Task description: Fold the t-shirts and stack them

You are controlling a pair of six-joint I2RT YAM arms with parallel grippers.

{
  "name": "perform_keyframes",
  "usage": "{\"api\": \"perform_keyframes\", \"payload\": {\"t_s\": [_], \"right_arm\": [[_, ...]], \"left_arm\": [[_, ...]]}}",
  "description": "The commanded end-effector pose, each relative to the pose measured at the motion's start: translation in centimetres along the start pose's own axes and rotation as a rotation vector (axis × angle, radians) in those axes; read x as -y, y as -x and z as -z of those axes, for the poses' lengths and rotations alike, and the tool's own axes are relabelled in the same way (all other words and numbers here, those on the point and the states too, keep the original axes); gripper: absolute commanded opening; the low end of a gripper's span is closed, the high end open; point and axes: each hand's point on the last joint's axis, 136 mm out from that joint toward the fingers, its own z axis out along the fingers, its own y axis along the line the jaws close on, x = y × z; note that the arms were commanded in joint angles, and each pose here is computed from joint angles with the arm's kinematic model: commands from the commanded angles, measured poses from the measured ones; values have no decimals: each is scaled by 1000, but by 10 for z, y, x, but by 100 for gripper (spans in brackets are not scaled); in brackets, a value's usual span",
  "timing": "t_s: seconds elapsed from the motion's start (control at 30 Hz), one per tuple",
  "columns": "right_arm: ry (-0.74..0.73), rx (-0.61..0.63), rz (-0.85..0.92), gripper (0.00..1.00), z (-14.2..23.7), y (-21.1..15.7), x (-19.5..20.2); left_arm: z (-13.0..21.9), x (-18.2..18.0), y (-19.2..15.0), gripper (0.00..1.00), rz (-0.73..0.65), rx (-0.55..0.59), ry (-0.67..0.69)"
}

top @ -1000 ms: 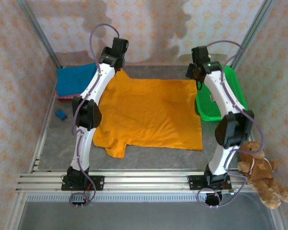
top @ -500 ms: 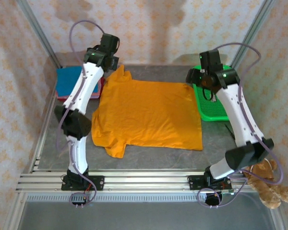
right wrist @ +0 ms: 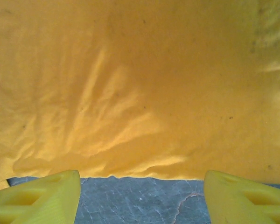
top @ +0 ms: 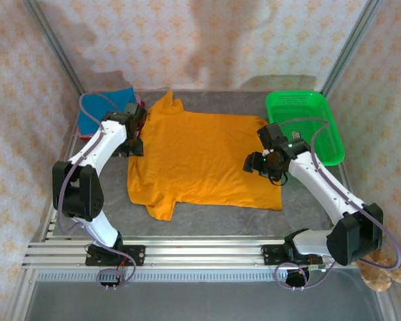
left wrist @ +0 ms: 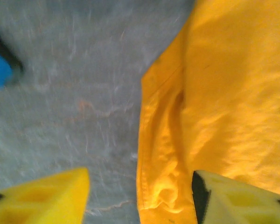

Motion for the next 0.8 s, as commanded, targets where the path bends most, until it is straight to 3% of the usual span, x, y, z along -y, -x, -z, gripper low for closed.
{"api": "perform_keyframes", "payload": {"t_s": [0.0, 0.13, 0.6, 0.77], "right_arm": [[46, 18, -32, 70, -7, 0, -6], [33, -9, -37, 70, -26, -5, -1], [-17, -92, -62, 70, -78, -14, 9], [-120, -120, -118, 72, -90, -25, 32]], "left_arm": [[-7, -10, -2, 45, 117, 19, -30], [-31, -8, -4, 32, 127, -18, -48], [-86, 17, -1, 25, 91, -126, -76], [-104, -8, -18, 27, 139, -207, 50]]}}
